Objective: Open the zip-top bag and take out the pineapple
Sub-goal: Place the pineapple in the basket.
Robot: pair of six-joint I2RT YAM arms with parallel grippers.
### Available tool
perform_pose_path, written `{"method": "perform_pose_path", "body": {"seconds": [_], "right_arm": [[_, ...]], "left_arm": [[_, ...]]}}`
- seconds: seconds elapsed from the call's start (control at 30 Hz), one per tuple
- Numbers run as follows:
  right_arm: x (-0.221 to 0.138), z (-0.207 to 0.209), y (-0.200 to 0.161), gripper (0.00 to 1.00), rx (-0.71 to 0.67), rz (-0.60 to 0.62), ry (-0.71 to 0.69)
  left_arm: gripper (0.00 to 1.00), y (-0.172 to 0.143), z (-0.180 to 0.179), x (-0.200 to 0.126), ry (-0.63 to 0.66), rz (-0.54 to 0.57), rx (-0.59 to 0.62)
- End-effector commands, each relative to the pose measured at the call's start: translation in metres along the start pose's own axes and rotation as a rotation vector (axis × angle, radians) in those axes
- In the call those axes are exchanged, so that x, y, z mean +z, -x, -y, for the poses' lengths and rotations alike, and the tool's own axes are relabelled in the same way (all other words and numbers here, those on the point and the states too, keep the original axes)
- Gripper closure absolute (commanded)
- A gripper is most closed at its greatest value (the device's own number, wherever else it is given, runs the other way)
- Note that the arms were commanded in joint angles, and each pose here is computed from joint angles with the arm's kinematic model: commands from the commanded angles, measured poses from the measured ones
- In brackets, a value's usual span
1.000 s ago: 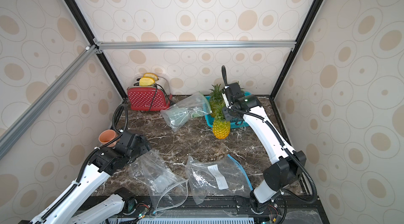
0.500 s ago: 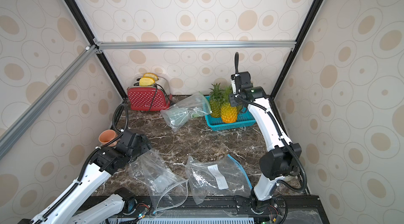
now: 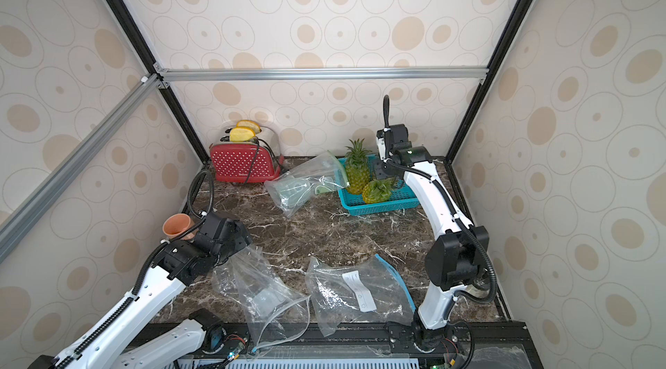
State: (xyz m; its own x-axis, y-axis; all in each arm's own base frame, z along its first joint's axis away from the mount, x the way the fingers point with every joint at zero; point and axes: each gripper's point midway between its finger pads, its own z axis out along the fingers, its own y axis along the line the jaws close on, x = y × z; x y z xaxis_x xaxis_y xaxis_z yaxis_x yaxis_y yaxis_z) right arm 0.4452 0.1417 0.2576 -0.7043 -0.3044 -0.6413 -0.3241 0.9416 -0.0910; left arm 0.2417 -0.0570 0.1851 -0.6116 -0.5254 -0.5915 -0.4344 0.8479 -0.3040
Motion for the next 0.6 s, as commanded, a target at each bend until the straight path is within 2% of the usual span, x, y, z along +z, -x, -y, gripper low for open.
{"method": "perform_pose_path", "body": {"seconds": [0.0,0.13,0.27,0.4,0.5,0.57], "right_arm": [[-0.033,-0.003,-0.005,0.59,0.008,0.021,0.026],[-0.051,-0.009,-0.019,0.48,0.002,-0.019,0.028],[-0.044,-0.017,-0.038,0.48,0.004,-0.108,0.031],[-0.024,-0.023,-0.052,0.57,0.018,-0.157,0.045],[-0.008,-0.023,-0.060,0.73,0.031,-0.186,0.033],[0.002,-0.022,-0.062,0.79,0.034,-0.200,0.025]], "left_arm": [[0.19,-0.002,0.005,0.004,-0.007,-0.011,-0.006],[0.18,-0.005,0.007,0.007,-0.005,-0.028,0.000],[0.19,-0.005,0.008,0.007,-0.009,-0.027,-0.004],[0.19,-0.005,0.007,0.006,-0.014,-0.024,-0.012],[0.19,-0.005,0.005,0.005,-0.016,-0.021,-0.016],[0.18,-0.005,0.004,0.005,-0.015,-0.020,-0.018]]}}
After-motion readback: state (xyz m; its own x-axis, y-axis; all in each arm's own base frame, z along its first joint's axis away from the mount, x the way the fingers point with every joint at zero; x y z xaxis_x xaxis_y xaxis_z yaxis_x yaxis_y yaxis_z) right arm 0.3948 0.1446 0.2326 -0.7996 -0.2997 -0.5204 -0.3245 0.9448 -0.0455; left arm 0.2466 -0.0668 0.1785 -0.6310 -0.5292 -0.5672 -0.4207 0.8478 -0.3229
